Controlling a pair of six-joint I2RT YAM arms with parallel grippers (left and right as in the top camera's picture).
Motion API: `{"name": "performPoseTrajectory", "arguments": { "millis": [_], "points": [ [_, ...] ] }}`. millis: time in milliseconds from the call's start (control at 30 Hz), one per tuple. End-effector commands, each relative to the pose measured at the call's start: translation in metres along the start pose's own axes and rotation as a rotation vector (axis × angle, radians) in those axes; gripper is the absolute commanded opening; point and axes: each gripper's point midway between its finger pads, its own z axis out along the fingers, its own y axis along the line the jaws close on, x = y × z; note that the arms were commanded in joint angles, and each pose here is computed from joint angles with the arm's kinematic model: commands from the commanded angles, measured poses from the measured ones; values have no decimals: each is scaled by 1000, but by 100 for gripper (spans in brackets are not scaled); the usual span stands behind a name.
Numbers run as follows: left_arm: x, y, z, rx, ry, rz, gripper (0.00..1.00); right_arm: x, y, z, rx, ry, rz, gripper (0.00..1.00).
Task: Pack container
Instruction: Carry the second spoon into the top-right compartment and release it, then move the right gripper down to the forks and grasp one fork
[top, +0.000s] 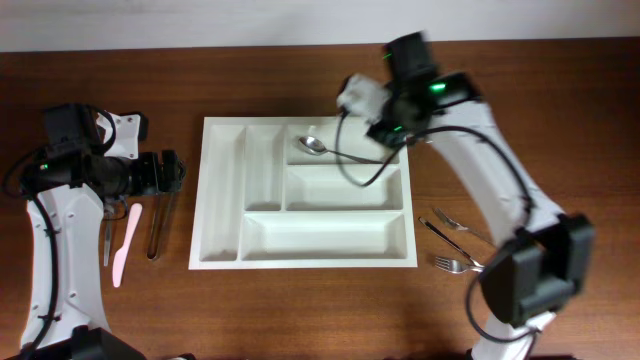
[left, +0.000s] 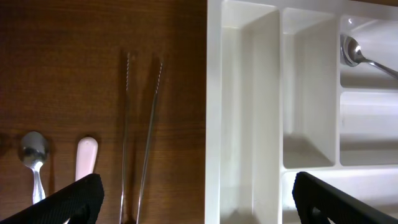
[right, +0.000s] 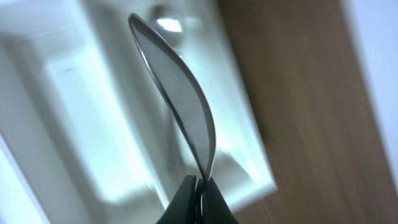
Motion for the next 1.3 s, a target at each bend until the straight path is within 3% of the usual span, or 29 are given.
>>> {"name": "performPoseTrajectory", "arguments": {
  "millis": [0,167,533,600,633,700,800,1033,1133,1267],
  "points": [
    [-7,-2,-5,12,-23,18,99,3,25,50,-99,53,-156,4],
    [-7,-2,-5,12,-23,18,99,1,36,84,-128,67,-226,4],
    [-7,-2,-5,12,-23,18,99,-13,28,89,-87,13,-232,6],
    [-7,-2,-5,12,-23,18,99,-16,30,89,-88,12,-232,53],
    [-7,-2,-5,12,-23,18,99,-19,30,87,-77,12,-217,57],
    [-7,-2,-5,12,-23,18,99,-29,19,75,-20,17,-149,57],
    [-7,-2,-5,12,-23,18,99,-46,-10,38,104,0,-19,58],
    [-7,-2,-5,12,-23,18,99,-51,-76,-157,473,-70,118,68],
    [-7,-2,-5,12,-23,18,99,-30,-84,-228,582,-126,170,68],
    [-7,-2,-5,12,-22,17,99,28,-88,-269,625,-105,380,68]
  ]
}}
